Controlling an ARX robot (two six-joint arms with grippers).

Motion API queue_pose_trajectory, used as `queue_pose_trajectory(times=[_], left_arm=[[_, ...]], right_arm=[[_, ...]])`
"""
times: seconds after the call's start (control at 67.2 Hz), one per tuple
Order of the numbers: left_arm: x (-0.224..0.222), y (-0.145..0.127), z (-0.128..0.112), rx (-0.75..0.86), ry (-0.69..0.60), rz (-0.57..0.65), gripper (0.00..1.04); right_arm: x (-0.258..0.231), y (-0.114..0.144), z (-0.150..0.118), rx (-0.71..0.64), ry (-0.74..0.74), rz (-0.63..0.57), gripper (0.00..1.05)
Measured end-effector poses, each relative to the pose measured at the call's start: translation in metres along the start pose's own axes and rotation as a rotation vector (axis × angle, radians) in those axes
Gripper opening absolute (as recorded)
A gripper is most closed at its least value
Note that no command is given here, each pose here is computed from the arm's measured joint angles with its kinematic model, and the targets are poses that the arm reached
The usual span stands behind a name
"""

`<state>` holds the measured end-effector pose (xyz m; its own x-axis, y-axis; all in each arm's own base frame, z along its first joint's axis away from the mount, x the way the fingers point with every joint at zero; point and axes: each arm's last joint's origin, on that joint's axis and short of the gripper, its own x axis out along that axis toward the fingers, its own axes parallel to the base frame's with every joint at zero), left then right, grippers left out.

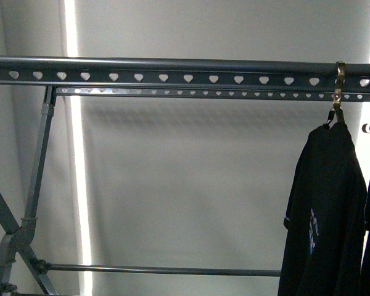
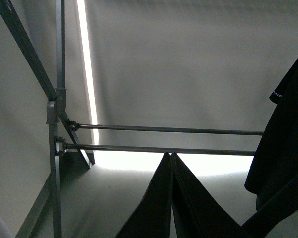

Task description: Hang clothes on hanger

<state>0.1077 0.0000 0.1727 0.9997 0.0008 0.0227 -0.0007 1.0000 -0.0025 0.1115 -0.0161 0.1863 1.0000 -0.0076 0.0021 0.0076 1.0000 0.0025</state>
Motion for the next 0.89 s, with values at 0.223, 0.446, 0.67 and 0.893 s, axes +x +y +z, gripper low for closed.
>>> queue_pose_trajectory(times=[0.223,0.446,0.67,0.893], left_arm=[[-0.011,0.000,-0.003,0.000,0.006,0.000,0.04],[-0.011,0.000,-0.003,0.000,0.006,0.000,0.04],[-0.011,0.000,-0.003,0.000,0.006,0.000,0.04],[-0.011,0.000,-0.003,0.000,0.006,0.000,0.45]], right_arm=[[-0.007,0.015,-0.009,-0.002,0.018,0.003,0.02],[-0.014,0.016,-0.021,-0.003,0.003,0.006,0.02],[-0.014,0.016,-0.021,-0.003,0.001,0.006,0.02],[-0.014,0.016,-0.021,-0.003,0.001,0.006,0.35]])
